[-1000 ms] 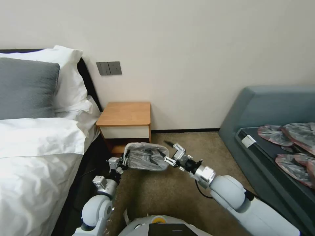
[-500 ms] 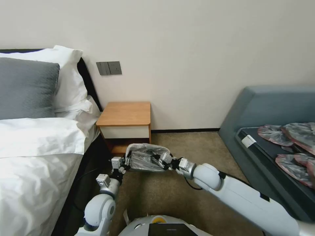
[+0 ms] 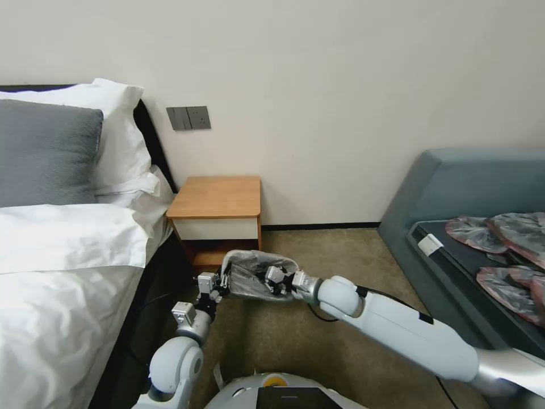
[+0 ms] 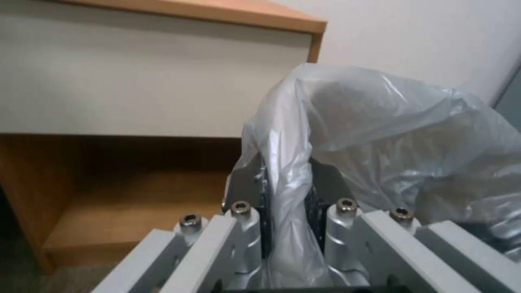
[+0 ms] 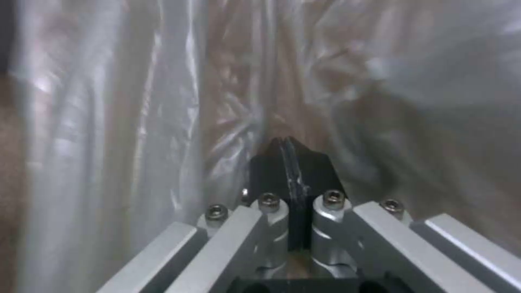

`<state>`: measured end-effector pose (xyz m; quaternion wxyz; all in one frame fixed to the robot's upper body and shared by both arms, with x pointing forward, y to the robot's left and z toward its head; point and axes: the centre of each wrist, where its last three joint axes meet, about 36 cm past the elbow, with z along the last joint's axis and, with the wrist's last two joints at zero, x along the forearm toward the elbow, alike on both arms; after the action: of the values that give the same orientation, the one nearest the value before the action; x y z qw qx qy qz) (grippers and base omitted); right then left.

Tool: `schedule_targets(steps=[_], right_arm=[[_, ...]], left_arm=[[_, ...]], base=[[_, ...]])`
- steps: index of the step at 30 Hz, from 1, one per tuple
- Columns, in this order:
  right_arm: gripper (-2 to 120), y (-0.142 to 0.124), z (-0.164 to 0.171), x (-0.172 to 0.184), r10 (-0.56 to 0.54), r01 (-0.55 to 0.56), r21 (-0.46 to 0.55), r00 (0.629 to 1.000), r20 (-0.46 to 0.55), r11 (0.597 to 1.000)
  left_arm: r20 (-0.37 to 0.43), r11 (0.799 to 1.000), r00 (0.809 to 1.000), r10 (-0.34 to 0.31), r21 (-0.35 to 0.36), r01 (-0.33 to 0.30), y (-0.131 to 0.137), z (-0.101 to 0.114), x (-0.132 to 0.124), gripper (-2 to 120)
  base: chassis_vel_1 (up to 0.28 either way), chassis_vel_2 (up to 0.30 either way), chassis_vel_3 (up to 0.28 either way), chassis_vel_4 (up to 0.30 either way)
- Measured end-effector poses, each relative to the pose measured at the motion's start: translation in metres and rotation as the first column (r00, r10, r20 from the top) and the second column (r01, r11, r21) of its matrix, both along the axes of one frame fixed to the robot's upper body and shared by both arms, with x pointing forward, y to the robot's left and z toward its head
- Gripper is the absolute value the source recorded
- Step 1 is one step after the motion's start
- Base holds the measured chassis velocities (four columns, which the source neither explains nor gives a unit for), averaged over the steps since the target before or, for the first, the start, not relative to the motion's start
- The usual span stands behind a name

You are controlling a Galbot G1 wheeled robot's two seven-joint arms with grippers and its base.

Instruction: Pick up the garbage bag from the table and place it over the trash can.

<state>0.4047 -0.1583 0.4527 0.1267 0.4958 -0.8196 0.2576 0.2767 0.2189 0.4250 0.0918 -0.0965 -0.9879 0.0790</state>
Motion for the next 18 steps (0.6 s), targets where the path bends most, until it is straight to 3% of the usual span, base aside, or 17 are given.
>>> schedule_targets(steps=[11,18], right_arm=[[0,0.042,-0.043,0.037,0.041,-0.044,-0.103,0.999,-0.033,0.994],[0,0.045,-0.051,0.047,0.042,-0.045,-0.121,0.999,-0.026,0.992]], left_arm=[[0.029,0.998,0.999,-0.032,0.052,0.03,-0.011,0.012,-0.01,9],[0.038,0.998,0.999,-0.034,0.059,0.032,-0.012,0.015,-0.011,9]], base=[[0.0,0.0,0.0,0.0],[0.0,0.0,0.0,0.0]])
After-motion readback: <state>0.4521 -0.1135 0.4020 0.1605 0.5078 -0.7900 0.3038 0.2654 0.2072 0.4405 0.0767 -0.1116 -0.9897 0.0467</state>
